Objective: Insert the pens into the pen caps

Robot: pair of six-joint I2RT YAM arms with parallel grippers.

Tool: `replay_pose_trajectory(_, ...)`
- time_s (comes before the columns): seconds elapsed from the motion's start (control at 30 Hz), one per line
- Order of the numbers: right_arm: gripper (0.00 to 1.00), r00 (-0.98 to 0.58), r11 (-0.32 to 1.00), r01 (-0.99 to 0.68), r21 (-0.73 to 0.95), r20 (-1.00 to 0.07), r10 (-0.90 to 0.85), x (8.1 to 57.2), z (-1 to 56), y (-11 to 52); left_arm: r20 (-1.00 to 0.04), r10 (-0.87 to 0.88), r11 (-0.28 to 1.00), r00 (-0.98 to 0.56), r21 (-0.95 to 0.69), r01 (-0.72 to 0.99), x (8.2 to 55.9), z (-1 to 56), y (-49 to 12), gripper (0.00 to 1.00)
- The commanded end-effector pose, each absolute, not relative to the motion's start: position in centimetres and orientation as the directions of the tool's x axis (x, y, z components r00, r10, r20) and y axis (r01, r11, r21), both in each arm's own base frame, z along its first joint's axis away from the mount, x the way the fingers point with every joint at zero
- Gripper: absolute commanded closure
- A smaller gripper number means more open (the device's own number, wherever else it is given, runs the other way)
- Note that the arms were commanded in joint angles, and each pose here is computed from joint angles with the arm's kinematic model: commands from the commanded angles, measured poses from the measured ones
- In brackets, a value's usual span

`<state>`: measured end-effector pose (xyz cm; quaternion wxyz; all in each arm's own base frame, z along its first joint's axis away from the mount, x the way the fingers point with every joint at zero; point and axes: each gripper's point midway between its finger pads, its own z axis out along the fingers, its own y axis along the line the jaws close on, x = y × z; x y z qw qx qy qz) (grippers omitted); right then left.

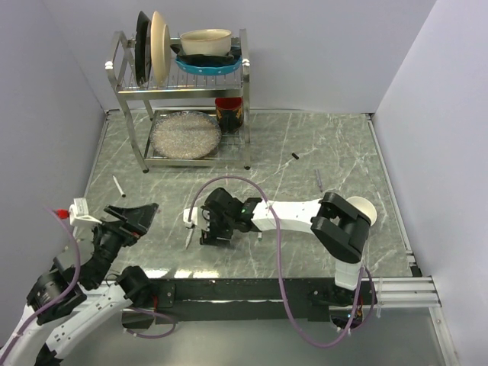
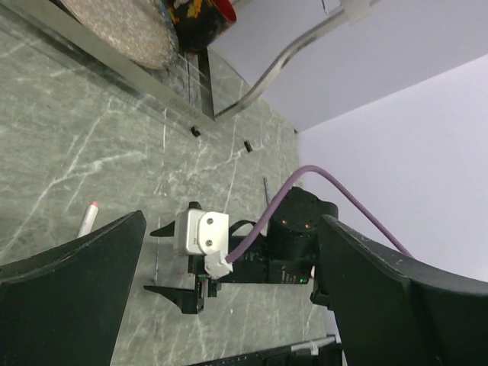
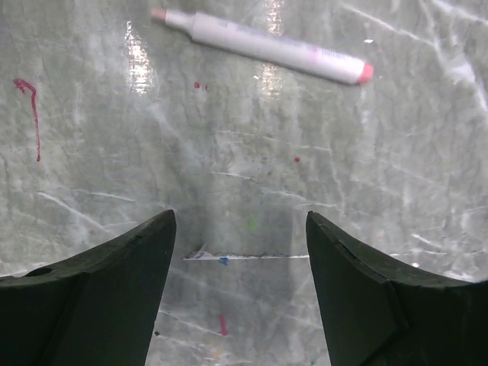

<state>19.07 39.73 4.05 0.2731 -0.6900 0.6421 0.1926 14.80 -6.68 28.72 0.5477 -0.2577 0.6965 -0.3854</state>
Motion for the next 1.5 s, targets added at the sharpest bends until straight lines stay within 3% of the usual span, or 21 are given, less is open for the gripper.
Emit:
replay_pose_trajectory(0.0,0.24,0.132,-0.013,-0.984,-0.178,-0.682,-0.72,20.8,7.8,42.4,-0.542,-0.82,0.547,-0.184,-0.837,0.029,15.2,29.5,-5.0,0.02)
replay_pose_trajectory(0.07,0.25,0.086,0.018,-0.991,-0.133,-0.73,-0.678,21.0,9.5,42.6,-0.553,-0.812,0.567,-0.186,-0.823,-0.032,15.7,28.0,-5.0,0.08)
replay_pose_trajectory(0.23,0.26,-0.109,0.28,-0.959,-0.027,-0.882,-0.458,22.1,15.3,40.4,-0.651,-0.702,0.708,-0.289,-0.683,-0.181,17.9,24.8,-7.1,0.2)
replay_pose_trajectory(0.37,0.25,-0.196,0.451,-0.892,0.032,-0.926,-0.322,22.1,19.0,37.5,-0.696,-0.611,0.792,-0.378,-0.535,-0.294,19.6,22.2,-8.7,0.21)
replay_pose_trajectory(0.53,0.27,-0.262,0.614,-0.779,0.125,-0.955,-0.138,21.7,22.7,32.8,-0.651,-0.624,0.778,-0.433,-0.463,-0.424,20.6,16.9,-10.0,0.22)
replay_pose_trajectory(0.73,0.27,-0.223,0.58,-0.786,0.213,-0.973,0.054,19.3,26.8,30.0,-0.527,-0.725,0.688,-0.444,-0.538,-0.487,22.6,12.0,-9.9,0.3)
replay_pose_trajectory(0.9,0.28,-0.188,0.58,-0.788,0.208,-0.978,0.095,18.7,28.3,28.7,-0.402,-0.822,0.57,-0.404,-0.576,-0.586,23.7,9.6,-9.4,0.35)
replay_pose_trajectory(1.2,0.29,-0.186,0.574,-0.792,0.21,-0.977,0.101,18.4,28.7,28.5,-0.34,-0.882,0.465,-0.326,-0.513,-0.722,23.6,6.8,-8.9,0.34)
replay_pose_trajectory(1.27,0.3,-0.189,0.573,-0.791,0.214,-0.976,0.104,18.4,28.6,28.5,-0.35,-0.878,0.469,-0.327,-0.494,-0.732,23.9,6.1,-8.8,0.4)
replay_pose_trajectory(1.47,0.3,-0.192,0.569,-0.794,0.214,-0.976,0.099,18.2,28.6,28.4,-0.422,-0.853,0.498,-0.307,-0.481,-0.722,26.0,6.4,-8.1,0.84)
